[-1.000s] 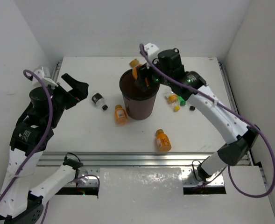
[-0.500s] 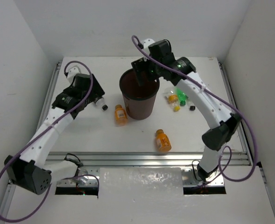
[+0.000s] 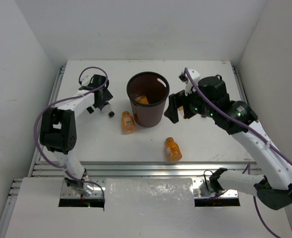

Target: Put the plastic bottles in the bin

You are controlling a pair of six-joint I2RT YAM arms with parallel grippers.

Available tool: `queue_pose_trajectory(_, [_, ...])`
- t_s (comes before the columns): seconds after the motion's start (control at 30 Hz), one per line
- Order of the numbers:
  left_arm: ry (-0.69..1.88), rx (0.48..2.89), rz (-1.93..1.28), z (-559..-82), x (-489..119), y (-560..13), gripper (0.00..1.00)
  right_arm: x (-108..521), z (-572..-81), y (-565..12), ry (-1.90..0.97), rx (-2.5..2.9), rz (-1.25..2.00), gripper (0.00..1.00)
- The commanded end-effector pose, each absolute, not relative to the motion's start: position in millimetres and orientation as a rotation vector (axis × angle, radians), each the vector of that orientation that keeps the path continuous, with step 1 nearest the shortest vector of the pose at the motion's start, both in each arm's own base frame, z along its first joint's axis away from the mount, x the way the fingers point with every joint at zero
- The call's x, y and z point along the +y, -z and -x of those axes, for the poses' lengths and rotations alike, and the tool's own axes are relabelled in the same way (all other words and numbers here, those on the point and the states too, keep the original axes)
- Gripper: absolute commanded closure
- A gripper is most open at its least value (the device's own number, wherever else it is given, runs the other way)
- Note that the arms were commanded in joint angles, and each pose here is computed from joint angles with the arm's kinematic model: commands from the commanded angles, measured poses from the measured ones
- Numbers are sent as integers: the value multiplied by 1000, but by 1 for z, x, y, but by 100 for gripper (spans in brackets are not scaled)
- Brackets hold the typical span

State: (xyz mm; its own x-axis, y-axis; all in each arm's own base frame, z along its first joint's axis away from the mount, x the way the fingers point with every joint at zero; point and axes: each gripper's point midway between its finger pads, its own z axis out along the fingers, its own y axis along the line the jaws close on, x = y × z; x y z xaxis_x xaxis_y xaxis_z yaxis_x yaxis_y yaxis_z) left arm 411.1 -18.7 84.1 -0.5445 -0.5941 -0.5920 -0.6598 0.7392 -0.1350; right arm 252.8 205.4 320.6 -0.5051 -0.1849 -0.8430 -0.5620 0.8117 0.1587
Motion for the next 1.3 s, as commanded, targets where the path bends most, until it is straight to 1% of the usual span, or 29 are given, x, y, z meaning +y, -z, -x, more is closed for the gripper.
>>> queue_pose_trajectory(0.0, [-67, 2185, 988, -450, -20, -93, 1, 207, -231, -324, -627, 2036, 566, 1])
queue_pose_trajectory(0.07, [-25, 2152, 1001, -460, -20, -84, 1, 202, -226, -316, -618, 2038, 572, 1])
queue_pose_trajectory(0.2, [-31, 2159, 1000, -465, -21, -64, 1, 196, -219, -305, -595, 2044, 599, 1])
queue_pose_trajectory(0.3, [-68, 2224, 1017, -461, -21, -36, 6, 198, -220, -299, -602, 2054, 600, 1])
queue_pose_trajectory(0.33, [-87, 2255, 1023, -456, -21, -21, 14, 204, -220, -297, -635, 2052, 609, 1])
queue_pose_trajectory(0.37, [-92, 2270, 1028, -453, -21, -14, 20, 209, -218, -297, -670, 2052, 620, 1])
queue_pose_trajectory(0.43, [-83, 2290, 1039, -449, -21, -4, 29, 224, -211, -295, -780, 2054, 645, 1])
queue_pose_trajectory(0.47, [-78, 2316, 1043, -439, -21, 4, 53, 240, -202, -295, -897, 2030, 706, 1])
queue_pose_trajectory(0.5, [-67, 2307, 1049, -436, -20, -2, 80, 246, -197, -295, -958, 2024, 713, 1])
queue_pose_trajectory(0.53, [-73, 2295, 1075, -429, -19, -5, 93, 252, -194, -296, -1004, 2009, 729, 1])
queue_pose_trajectory(0.57, [-63, 2282, 1075, -425, -18, -11, 97, 260, -189, -297, -1071, 1975, 760, 1])
queue_pose_trajectory(0.6, [-77, 2299, 1087, -406, -16, -4, 99, 263, -187, -298, -1104, 1971, 758, 1])
queue_pose_trajectory(0.63, [-21, 2235, 1070, -406, -17, -31, 99, 265, -187, -299, -1122, 1958, 761, 1])
queue_pose_trajectory(0.67, [-16, 2214, 1060, -398, -17, -41, 100, 269, -187, -301, -1143, 1937, 767, 1])
queue_pose_trajectory(0.7, [8, 2170, 1051, -383, -15, -63, 100, 273, -184, -303, -1178, 1930, 783, 1])
queue_pose_trajectory(0.77, [-15, 2148, 1015, -357, -17, -78, 100, 280, -180, -314, -1233, 1897, 809, 1])
queue_pose_trajectory(0.8, [28, 2082, 1000, -346, -18, -111, 100, 284, -180, -314, -1255, 1898, 818, 1])
queue_pose_trajectory(0.83, [37, 2057, 961, -337, -26, -124, 100, 288, -180, -322, -1278, 1863, 829, 1])
queue_pose_trajectory(0.87, [113, 2004, 907, -323, -38, -152, 100, 293, -178, -330, -1326, 1833, 840, 1])
queue_pose_trajectory(0.97, [263, 1930, 808, -303, -55, -190, 100, 303, -174, -340, -1393, 1800, 853, 1])
queue_pose_trajectory(1.03, [434, 1856, 701, -285, -68, -234, 100, 315, -173, -346, -1431, 1777, 875, 1])
queue_pose_trajectory(1.07, [465, 1862, 654, -280, -73, -241, 100, 320, -173, -348, -1435, 1773, 880, 1])
queue_pose_trajectory(1.1, [563, 1866, 582, -274, -88, -254, 100, 332, -172, -350, -1451, 1767, 907, 1])
queue_pose_trajectory(1.17, [703, 1808, 453, -263, -107, -283, 100, 346, -168, -354, -1468, 1757, 945, 1])
queue_pose_trajectory(1.2, [837, 1818, 341, -251, -129, -291, 100, 362, -163, -358, -1487, 1738, 985, 1])
queue_pose_trajectory(1.23, [915, 1796, 276, -244, -141, -300, 100, 369, -161, -358, -1497, 1730, 1003, 1])
queue_pose_trajectory(1.27, [1068, 1752, 162, -229, -161, -319, 100, 376, -161, -369, -1509, 1689, 1015, 1])
